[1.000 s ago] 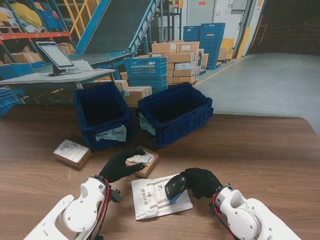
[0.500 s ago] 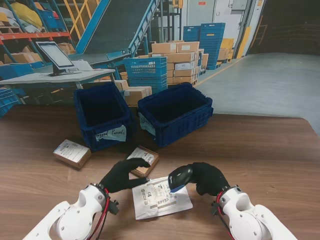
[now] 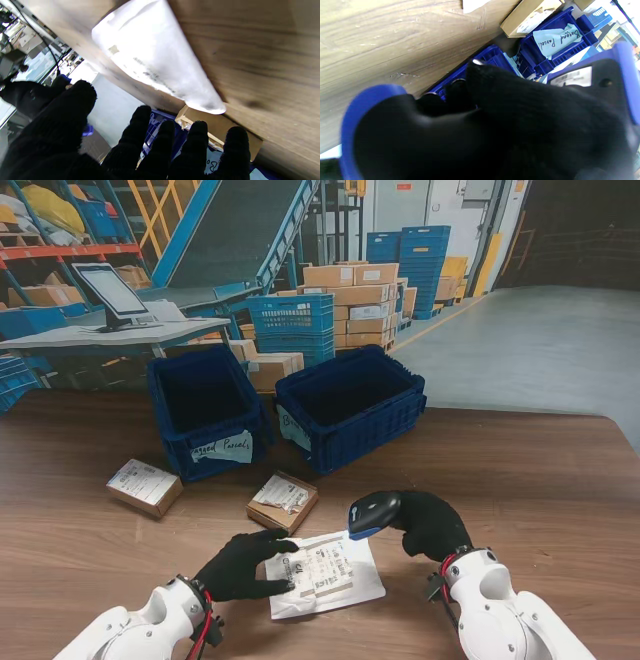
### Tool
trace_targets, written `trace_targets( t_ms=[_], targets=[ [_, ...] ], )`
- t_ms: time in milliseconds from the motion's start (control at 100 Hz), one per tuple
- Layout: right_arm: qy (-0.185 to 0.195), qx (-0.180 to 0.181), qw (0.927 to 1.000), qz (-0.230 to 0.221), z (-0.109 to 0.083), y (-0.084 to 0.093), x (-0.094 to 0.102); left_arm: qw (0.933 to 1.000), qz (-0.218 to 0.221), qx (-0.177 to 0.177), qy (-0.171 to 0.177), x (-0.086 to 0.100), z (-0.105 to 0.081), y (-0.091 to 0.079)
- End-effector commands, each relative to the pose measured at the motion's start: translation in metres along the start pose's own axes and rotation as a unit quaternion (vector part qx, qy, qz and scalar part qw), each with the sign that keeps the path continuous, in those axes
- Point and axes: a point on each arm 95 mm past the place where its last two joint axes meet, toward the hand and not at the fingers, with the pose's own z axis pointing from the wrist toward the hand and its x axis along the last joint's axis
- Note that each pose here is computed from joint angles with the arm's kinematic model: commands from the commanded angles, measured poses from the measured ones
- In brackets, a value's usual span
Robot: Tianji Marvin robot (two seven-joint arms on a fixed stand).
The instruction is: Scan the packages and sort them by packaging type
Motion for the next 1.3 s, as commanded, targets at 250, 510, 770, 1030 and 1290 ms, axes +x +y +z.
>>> trace_targets(
  t_ms=[250, 510, 770, 1030, 1290],
  targets=[
    [0.002, -0.005, 0.9999, 0.010, 0.004, 0.004, 0.006, 0.9986, 0.042, -0.031, -0.009, -0.004, -0.003, 0.031],
    [0.001, 0.000, 0.9999, 0.016, 0.003, 0.003, 0.003, 0.9981, 0.049, -0.037, -0.009, -0.001, -0.004, 0.038],
    [0.000, -0.001, 0.9997, 0.024, 0.002, 0.003, 0.001, 0.9957, 0.068, -0.063, -0.006, -0.001, 0.004, 0.039],
    [-0.003, -0.003, 0.9995, 0.032, 0.002, 0.005, -0.001, 0.9919, 0.090, -0.089, -0.008, -0.005, 0.021, 0.041],
    [-0.007, -0.004, 0.9992, 0.038, -0.001, 0.006, -0.003, 0.9876, 0.116, -0.106, -0.006, -0.006, 0.037, 0.043]
  ],
)
